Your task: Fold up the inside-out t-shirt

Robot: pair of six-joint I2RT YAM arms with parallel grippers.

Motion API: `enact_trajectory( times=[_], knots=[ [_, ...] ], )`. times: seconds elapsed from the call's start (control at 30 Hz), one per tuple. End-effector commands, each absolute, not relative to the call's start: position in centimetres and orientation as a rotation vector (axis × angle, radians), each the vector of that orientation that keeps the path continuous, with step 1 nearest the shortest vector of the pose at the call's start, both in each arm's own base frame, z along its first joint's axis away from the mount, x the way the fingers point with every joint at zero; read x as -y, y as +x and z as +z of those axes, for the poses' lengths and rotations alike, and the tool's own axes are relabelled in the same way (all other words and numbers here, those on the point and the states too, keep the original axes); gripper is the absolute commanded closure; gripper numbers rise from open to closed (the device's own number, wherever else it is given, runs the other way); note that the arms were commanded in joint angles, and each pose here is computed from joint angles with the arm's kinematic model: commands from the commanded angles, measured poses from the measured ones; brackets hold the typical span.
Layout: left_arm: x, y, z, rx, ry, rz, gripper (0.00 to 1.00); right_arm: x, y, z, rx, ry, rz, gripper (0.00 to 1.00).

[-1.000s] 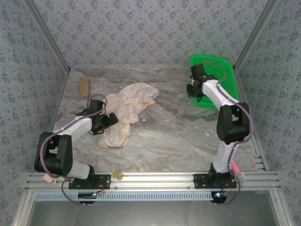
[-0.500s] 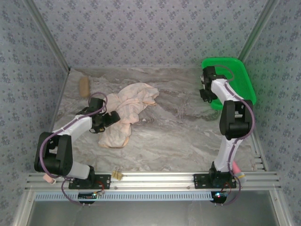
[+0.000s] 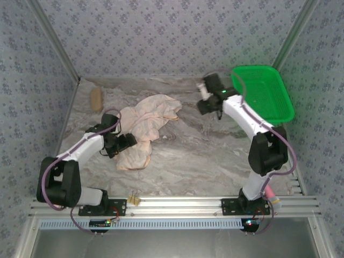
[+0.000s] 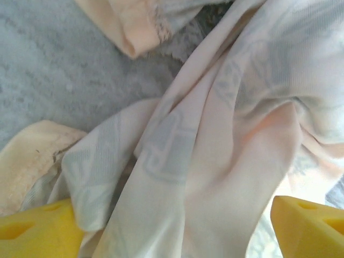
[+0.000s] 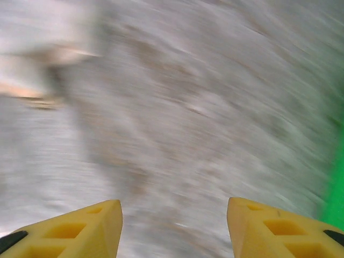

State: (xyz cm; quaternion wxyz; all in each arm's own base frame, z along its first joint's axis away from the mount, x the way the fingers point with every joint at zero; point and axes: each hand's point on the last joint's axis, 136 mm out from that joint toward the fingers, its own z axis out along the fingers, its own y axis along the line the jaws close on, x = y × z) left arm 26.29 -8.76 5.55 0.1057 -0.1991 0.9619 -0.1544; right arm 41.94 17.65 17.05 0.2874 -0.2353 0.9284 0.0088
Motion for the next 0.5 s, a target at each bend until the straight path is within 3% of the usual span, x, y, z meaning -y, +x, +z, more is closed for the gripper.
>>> enact_trajectory(
  times=[0.0,0.07,0.17,0.27,0.33,0.47],
  knots=[
    [9.2,22.6,6.0,-2.921,-0.643,-0.513,0.18,-25.0,39.8,15.4,-2.488,-0.680,0.279,0.43],
    [9.3,21.4,6.2,-2.922,-0.690,-0.545,0.18,-27.4,40.1,14.0,-2.502,-0.626,0.376,0.41],
    [9.2,18.9,6.1,-2.944,-0.807,-0.565,0.07,-30.2,39.8,11.4,-2.549,-0.622,0.516,0.33],
    [9.2,17.3,5.4,-2.955,-0.870,-0.580,0.08,-31.2,40.8,8.7,-2.558,-0.635,0.505,0.34],
    [9.1,17.3,4.6,-2.936,-0.891,-0.580,0.14,-31.4,42.5,7.5,-2.551,-0.599,0.470,0.35],
    [9.3,19.2,4.1,-2.857,-0.894,-0.615,0.39,-31.5,46.7,6.2,-2.476,-0.521,0.393,0.38]
  ],
)
